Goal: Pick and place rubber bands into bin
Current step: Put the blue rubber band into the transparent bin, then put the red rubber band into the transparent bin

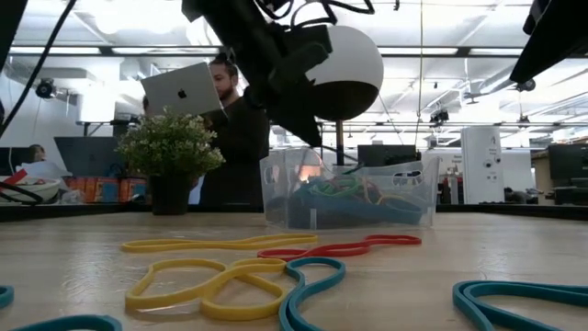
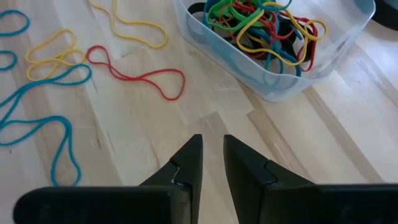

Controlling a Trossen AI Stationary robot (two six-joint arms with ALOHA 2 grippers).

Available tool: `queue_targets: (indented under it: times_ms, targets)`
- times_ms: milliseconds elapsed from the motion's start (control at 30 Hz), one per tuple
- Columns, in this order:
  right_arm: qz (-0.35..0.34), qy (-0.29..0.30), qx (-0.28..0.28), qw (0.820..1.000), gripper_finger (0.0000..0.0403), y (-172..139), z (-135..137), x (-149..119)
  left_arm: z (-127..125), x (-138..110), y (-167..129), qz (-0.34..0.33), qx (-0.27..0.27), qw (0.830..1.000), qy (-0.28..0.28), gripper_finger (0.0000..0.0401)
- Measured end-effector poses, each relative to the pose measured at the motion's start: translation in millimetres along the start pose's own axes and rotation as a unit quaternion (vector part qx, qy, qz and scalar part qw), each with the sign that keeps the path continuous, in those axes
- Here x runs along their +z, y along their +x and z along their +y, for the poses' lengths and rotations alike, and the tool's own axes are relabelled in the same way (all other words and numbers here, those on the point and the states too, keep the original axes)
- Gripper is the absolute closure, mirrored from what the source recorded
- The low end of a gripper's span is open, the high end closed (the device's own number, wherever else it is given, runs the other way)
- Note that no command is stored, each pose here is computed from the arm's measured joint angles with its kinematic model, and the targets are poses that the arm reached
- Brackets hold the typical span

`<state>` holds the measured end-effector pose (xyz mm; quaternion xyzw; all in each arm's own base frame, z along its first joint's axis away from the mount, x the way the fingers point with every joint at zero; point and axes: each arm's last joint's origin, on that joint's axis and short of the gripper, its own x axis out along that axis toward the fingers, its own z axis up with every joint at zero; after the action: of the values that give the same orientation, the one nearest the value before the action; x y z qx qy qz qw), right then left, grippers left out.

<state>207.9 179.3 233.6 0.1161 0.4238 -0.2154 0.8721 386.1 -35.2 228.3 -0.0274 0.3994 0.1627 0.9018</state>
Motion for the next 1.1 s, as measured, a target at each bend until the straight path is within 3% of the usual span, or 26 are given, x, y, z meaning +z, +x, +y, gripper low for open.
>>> queue_targets:
  times_ms: [167,533,633,833,1100]
  targets:
    - [0.000,-0.001,0.002,1.000,0.0344,0,1,0,0,3,-4,-0.008,-0.005,1.000,0.023,0.0383]
    - [-0.003,-0.015,0.008,1.000,0.0344,0,2,0,-2,13,-19,-0.017,-0.068,0.997,0.031,0.0260]
    - [-0.011,-0.037,0.025,0.999,0.0344,0,6,2,-1,18,-40,-0.023,-0.109,0.993,0.028,0.0252]
    - [-0.041,-0.092,0.075,0.992,0.0344,-2,17,7,-3,14,-99,-0.033,-0.137,0.989,0.039,0.0251]
    - [-0.079,-0.193,0.163,0.964,0.0344,11,36,23,-17,-7,-168,-0.079,-0.151,0.985,0.013,0.0251]
